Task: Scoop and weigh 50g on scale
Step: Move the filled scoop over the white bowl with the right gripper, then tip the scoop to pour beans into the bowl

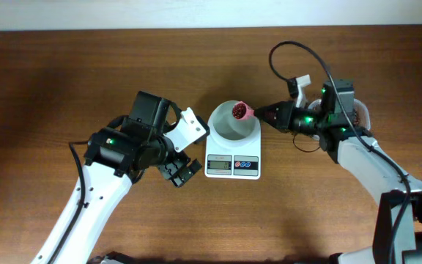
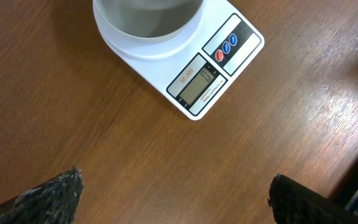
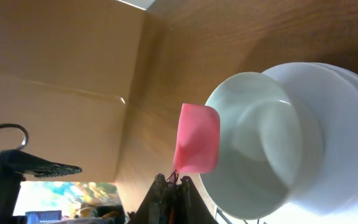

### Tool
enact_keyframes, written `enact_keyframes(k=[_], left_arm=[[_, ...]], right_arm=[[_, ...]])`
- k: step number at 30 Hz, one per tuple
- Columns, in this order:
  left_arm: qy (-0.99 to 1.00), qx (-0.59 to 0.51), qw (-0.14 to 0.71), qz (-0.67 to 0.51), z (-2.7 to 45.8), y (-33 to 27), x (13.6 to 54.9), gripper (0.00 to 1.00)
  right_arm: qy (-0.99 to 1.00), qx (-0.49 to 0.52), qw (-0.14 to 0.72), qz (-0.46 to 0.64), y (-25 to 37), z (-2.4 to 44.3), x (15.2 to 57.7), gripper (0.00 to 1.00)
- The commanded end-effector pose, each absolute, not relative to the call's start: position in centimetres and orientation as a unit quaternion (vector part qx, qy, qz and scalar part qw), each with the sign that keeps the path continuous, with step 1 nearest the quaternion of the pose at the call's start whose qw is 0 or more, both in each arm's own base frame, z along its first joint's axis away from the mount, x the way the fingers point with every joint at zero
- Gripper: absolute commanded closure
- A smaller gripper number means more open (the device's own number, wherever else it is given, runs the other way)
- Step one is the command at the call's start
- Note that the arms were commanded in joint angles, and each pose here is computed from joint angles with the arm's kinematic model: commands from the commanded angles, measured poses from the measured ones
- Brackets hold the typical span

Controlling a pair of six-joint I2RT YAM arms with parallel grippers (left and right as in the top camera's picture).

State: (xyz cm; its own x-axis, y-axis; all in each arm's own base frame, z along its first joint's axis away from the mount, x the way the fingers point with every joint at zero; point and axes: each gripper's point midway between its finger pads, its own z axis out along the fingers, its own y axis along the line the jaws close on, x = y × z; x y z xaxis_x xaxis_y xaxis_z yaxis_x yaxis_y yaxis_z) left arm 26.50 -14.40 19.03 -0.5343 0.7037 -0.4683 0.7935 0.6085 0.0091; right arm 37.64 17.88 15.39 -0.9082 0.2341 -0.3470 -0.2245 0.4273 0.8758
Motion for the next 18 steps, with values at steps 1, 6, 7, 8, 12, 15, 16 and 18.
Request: enact_keyframes(k=[1, 6, 7, 8, 12, 15, 16, 18], left_arm=[[0.867, 0.435, 0.222, -0.098, 19.1, -14.2, 26.5, 0.01], [0.867, 0.435, 0.222, -0.098, 19.1, -14.2, 26.5, 0.01], [0.867, 0.435, 0.222, -0.098, 19.1, -14.2, 26.5, 0.01], [0.867, 0.435, 0.222, -0.098, 19.1, -14.2, 26.5, 0.01], [0.867, 0.435, 0.222, -0.098, 19.1, -14.2, 26.5, 0.01], [0.867, 0.435, 0.222, -0.098, 19.1, -14.2, 26.5, 0.01], [0.867, 0.435, 0.222, -0.098, 19.1, -14.2, 26.5, 0.01], [0.867, 0.435, 0.222, -0.098, 19.1, -14.2, 26.5, 0.01]], right_arm=[[0.82, -0.039, 0.237, 0.52, 18.7, 15.1, 37.6, 0.96], [0.829, -0.052, 0.268, 0.488, 18.1, 14.5, 38.4, 0.96], [0.828, -0.066, 0.276, 0.483, 18.2, 14.5, 38.4, 0.96], [0.826, -0.08, 0.282, 0.482, 18.2, 14.6, 38.3, 0.96], [0.826, -0.117, 0.311, 0.455, 17.9, 14.3, 38.6, 0.96], [0.81, -0.164, 0.321, 0.462, 18.4, 14.8, 38.0, 0.96], [0.813, -0.167, 0.329, 0.451, 18.3, 14.6, 38.2, 0.96], [0.823, -0.151, 0.324, 0.441, 17.9, 14.1, 38.4, 0.96]])
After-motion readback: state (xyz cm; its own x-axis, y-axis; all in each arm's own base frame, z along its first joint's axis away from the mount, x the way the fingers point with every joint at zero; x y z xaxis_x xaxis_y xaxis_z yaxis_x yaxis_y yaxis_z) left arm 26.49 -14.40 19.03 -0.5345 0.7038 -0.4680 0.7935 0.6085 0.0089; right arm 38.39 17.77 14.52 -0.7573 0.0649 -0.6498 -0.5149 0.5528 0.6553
